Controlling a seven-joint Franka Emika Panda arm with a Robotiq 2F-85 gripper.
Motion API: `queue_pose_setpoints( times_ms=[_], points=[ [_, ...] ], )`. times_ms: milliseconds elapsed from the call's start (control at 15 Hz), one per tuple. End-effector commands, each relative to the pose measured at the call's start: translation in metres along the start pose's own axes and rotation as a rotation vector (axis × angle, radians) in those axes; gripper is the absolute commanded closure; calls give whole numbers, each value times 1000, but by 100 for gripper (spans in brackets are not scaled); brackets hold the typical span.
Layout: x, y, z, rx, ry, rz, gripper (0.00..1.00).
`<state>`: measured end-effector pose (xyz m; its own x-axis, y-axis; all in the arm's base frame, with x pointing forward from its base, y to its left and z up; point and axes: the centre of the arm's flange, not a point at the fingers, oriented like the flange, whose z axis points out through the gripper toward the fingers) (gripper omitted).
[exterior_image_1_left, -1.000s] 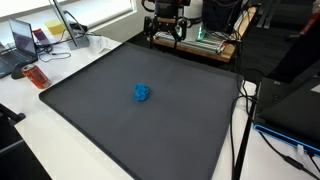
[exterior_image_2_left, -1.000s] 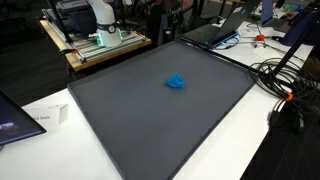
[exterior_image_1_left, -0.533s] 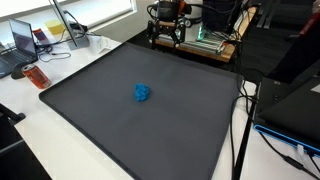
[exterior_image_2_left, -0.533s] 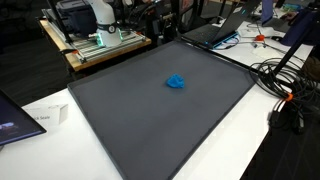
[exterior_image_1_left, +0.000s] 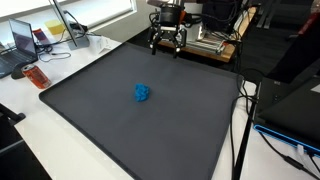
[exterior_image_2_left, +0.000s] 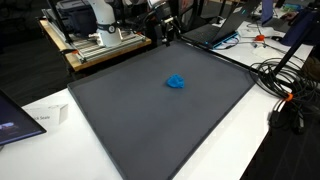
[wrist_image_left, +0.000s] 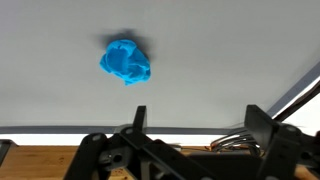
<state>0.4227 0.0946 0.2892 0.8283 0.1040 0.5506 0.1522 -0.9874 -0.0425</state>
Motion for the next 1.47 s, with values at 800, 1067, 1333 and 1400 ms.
queue_pose_setpoints(
  times_ms=[800,1067,1333,1400],
  points=[
    [-52,116,53,92,32,-13,0],
    [-48,129,61,137,55,-68,0],
    [-37,131,78,172,57,-117,0],
    [-34,131,81,183,62,-131,0]
  ],
)
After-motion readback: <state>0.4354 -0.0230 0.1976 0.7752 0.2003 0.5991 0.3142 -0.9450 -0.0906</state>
